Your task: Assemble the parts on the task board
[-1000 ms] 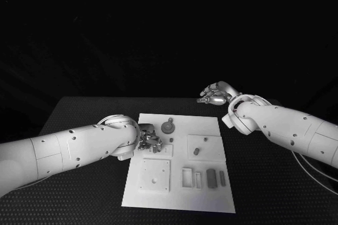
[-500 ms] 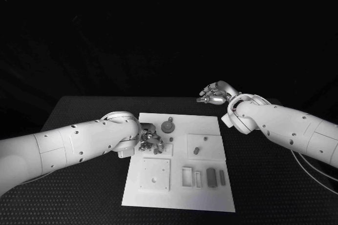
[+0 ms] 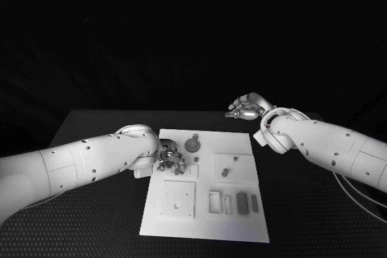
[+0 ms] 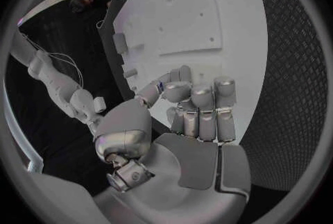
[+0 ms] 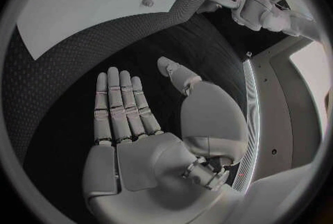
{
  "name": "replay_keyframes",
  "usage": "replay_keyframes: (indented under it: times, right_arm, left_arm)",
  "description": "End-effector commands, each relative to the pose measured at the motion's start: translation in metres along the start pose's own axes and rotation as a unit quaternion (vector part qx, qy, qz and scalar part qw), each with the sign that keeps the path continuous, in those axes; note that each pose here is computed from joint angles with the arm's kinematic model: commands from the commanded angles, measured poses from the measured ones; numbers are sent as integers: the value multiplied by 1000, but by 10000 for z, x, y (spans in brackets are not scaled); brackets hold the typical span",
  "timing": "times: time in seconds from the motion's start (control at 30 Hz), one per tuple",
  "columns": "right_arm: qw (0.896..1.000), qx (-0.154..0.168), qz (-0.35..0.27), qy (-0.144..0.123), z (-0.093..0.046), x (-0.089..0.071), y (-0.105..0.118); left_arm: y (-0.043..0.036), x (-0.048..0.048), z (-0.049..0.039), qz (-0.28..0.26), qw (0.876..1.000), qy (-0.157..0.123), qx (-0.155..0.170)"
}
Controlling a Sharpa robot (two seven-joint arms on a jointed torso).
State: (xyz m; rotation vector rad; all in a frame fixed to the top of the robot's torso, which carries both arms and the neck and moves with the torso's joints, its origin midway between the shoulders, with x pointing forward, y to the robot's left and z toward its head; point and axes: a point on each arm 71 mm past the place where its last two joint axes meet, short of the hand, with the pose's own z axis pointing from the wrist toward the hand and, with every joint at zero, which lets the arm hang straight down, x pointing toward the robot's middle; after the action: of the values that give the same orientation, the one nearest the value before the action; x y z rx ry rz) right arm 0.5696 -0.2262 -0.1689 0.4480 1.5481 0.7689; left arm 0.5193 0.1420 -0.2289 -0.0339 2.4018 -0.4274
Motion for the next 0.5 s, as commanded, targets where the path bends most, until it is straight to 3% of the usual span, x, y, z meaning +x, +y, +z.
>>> replay_keyframes:
  times: [0.03, 0.5]
  right_arm:
    - [1000, -2, 0, 6, 0, 18, 3]
    - [1000, -2, 0, 7, 0, 31, 1]
  left_arm:
    - [5, 23, 16, 3, 1000, 9, -7]
    - [-38, -15, 37, 9, 1000, 7, -10]
